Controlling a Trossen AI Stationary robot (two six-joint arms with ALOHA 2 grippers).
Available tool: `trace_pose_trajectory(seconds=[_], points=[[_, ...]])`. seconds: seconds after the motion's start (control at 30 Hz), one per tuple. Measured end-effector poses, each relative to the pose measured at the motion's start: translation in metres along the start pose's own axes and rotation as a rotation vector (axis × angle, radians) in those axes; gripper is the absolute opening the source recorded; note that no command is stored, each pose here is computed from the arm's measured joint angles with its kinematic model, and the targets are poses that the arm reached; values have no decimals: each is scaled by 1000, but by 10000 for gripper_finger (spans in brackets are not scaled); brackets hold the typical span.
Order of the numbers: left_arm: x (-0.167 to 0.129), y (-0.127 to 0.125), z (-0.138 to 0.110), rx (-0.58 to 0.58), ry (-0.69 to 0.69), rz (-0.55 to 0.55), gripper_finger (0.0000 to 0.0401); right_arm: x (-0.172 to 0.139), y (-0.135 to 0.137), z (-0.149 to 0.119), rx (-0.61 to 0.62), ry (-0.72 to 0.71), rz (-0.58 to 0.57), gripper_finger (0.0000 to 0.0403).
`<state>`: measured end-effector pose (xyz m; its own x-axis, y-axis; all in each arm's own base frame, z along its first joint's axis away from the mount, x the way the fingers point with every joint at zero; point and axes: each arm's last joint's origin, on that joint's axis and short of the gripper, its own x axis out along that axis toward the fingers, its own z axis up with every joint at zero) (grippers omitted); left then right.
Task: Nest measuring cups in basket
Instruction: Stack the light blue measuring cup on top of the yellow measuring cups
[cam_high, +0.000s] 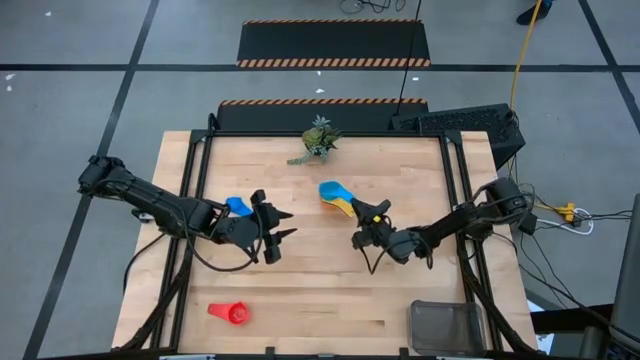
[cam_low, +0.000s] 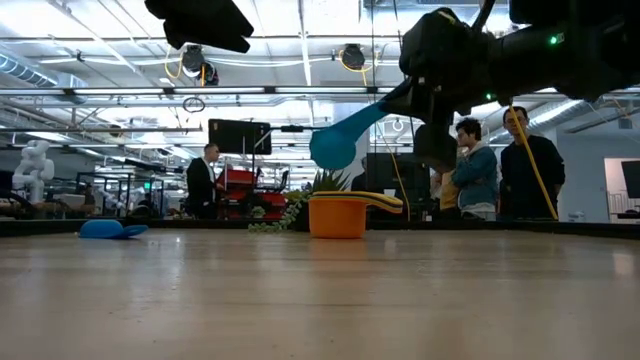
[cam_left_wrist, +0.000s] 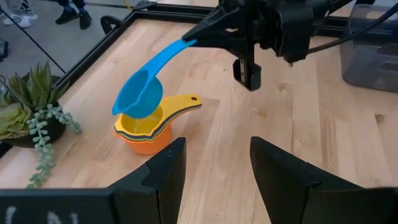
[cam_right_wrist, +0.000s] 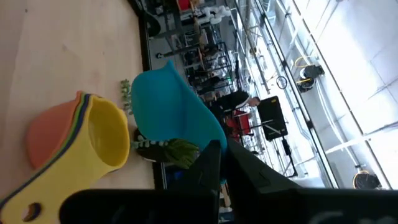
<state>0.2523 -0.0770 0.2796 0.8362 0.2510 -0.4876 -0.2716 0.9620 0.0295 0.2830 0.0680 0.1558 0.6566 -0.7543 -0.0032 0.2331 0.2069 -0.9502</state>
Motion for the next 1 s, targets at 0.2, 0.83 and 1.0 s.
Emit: trace_pose_trajectory(seconds=[0.2, 0.83, 1.0], points=[[0, 0, 0, 2, 0, 0, 182, 4, 16, -2, -21, 4, -10, 0], [0, 0, 0, 7, -2, 5, 182, 14, 27, -11, -97, 45, 12, 0], [0, 0, 0, 9, -3, 5, 182, 15, 32, -13, -113, 56, 35, 0]])
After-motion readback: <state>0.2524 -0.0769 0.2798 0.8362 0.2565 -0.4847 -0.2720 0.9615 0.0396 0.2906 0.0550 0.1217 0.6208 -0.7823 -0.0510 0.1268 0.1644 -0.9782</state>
